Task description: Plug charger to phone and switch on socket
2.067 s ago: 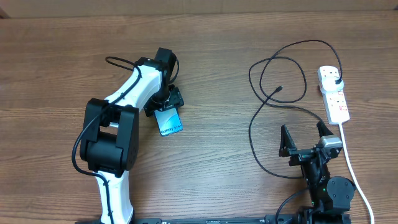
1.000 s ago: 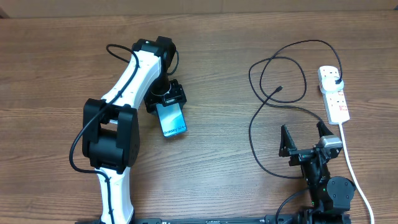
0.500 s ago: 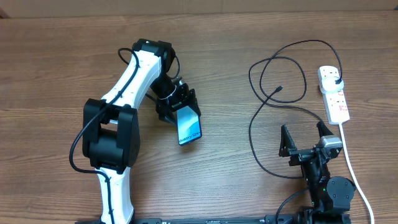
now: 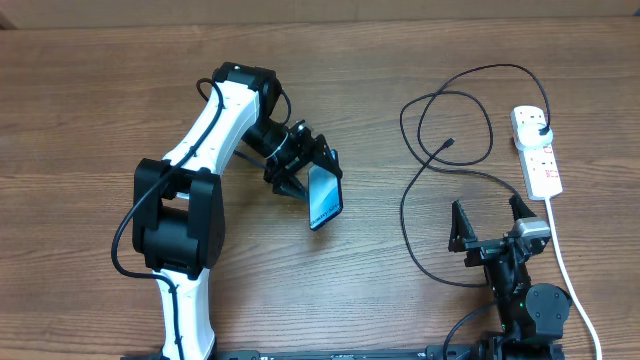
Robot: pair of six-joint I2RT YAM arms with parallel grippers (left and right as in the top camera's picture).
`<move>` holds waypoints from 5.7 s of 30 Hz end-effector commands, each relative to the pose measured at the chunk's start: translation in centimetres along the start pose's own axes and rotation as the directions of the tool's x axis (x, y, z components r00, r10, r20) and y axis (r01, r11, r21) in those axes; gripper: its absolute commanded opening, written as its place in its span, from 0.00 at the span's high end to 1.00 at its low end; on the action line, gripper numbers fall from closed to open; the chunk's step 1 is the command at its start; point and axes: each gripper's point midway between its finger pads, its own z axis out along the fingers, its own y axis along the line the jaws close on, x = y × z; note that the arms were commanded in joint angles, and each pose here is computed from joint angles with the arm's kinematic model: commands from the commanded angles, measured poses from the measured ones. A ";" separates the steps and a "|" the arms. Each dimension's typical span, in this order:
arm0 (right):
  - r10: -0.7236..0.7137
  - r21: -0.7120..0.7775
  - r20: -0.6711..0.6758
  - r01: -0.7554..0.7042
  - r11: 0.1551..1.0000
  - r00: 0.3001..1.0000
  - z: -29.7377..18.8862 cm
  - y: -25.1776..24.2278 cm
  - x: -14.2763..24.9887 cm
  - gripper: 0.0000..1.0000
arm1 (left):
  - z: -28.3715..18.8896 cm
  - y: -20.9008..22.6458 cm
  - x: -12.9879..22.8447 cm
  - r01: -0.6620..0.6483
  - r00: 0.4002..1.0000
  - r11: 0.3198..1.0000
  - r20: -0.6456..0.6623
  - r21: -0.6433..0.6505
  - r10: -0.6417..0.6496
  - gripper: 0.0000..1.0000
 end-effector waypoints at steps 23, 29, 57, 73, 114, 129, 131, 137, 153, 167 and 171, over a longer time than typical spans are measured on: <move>0.641 -0.357 -0.290 -0.701 0.617 0.711 -2.0 7.9 -1.5 0.00 | -0.6 -2.8 0.3 -0.054 0.998 0.990 -0.014 0.131 0.056 0.33; 0.620 -0.366 -0.273 -0.676 0.640 0.735 -2.7 8.2 -4.1 0.01 | -0.6 -2.8 0.3 -0.054 0.998 0.990 -0.014 0.131 0.056 0.33; 0.614 0.030 -0.579 -0.739 0.673 0.536 -0.2 13.2 -7.0 0.01 | -0.6 -3.0 -0.1 -0.075 0.997 0.987 0.000 0.142 0.076 0.33; 0.527 0.044 -0.436 -0.568 0.822 0.729 1.5 21.5 -3.7 0.00 | -0.6 -3.0 -0.1 -0.075 0.997 0.987 0.000 0.142 0.076 0.33; 0.630 0.147 -0.437 -0.640 0.754 0.642 6.9 25.2 2.8 0.61 | -0.6 -3.0 -0.1 -0.075 0.997 0.987 0.000 0.142 0.076 0.33; 0.612 0.157 -0.458 -0.619 0.769 0.644 6.9 25.4 4.0 0.82 | -0.6 -3.0 -0.1 -0.076 0.997 0.987 0.001 0.141 0.077 0.33; 0.611 0.154 -0.464 -0.621 0.769 0.641 6.8 25.5 4.0 0.85 | -0.6 -3.0 -0.1 -0.076 0.997 0.987 0.001 0.141 0.077 0.33; 0.597 0.153 -0.479 -0.608 0.779 0.644 6.7 25.5 4.3 0.92 | -0.6 -2.9 -0.1 -0.088 0.996 0.987 0.004 0.134 0.088 0.27; 0.489 0.145 -0.448 -0.479 0.866 0.748 6.6 23.5 3.9 0.96 | -2.7 -1.7 -0.6 -0.115 0.993 0.981 0.034 0.159 0.111 0.00; 0.655 0.301 -0.289 -0.583 0.755 0.698 3.9 14.7 -2.6 0.96 | -12.4 1.1 2.2 -0.274 0.946 0.939 0.233 0.209 0.225 0.00; 0.778 0.392 -0.263 -0.673 0.627 0.571 3.5 12.9 -1.9 0.96 | -14.1 0.8 5.3 -0.327 0.905 0.942 0.312 0.072 0.290 0.09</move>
